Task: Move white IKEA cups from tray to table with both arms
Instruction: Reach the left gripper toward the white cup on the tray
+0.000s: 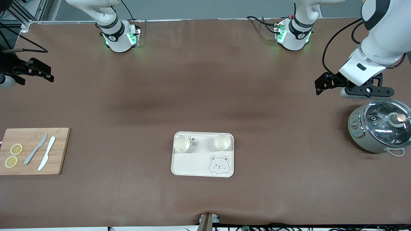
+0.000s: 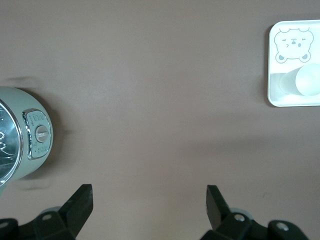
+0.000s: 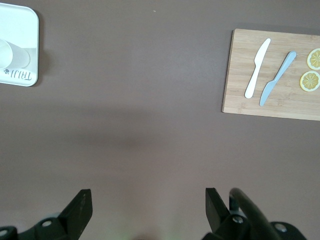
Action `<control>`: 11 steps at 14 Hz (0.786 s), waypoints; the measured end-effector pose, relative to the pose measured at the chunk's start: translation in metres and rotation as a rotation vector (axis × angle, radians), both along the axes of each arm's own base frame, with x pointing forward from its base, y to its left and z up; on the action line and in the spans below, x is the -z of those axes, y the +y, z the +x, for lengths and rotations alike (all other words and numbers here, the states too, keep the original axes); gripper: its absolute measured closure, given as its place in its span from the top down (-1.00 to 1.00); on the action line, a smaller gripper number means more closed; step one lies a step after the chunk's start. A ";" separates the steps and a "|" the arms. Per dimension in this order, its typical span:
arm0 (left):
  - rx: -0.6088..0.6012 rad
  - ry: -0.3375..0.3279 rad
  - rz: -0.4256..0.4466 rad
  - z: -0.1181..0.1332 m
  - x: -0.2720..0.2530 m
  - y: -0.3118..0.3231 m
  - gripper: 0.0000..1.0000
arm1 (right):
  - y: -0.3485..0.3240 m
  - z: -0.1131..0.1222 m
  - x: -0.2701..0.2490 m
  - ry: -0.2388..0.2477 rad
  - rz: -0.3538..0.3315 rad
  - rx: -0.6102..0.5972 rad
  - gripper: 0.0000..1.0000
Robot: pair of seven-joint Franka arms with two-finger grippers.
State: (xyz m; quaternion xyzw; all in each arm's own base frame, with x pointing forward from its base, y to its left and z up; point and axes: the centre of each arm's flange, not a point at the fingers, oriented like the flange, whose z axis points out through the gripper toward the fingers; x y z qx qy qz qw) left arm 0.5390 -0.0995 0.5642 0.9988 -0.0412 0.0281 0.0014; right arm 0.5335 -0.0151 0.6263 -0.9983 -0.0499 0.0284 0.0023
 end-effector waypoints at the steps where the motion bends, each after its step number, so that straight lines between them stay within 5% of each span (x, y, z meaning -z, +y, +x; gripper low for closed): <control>1: 0.000 0.000 0.000 0.000 0.000 0.000 1.00 | 0.000 0.000 0.000 0.000 0.000 0.001 1.00; 11: 0.045 0.006 -0.020 -0.006 0.001 -0.032 1.00 | -0.005 0.000 -0.002 -0.003 -0.002 0.012 1.00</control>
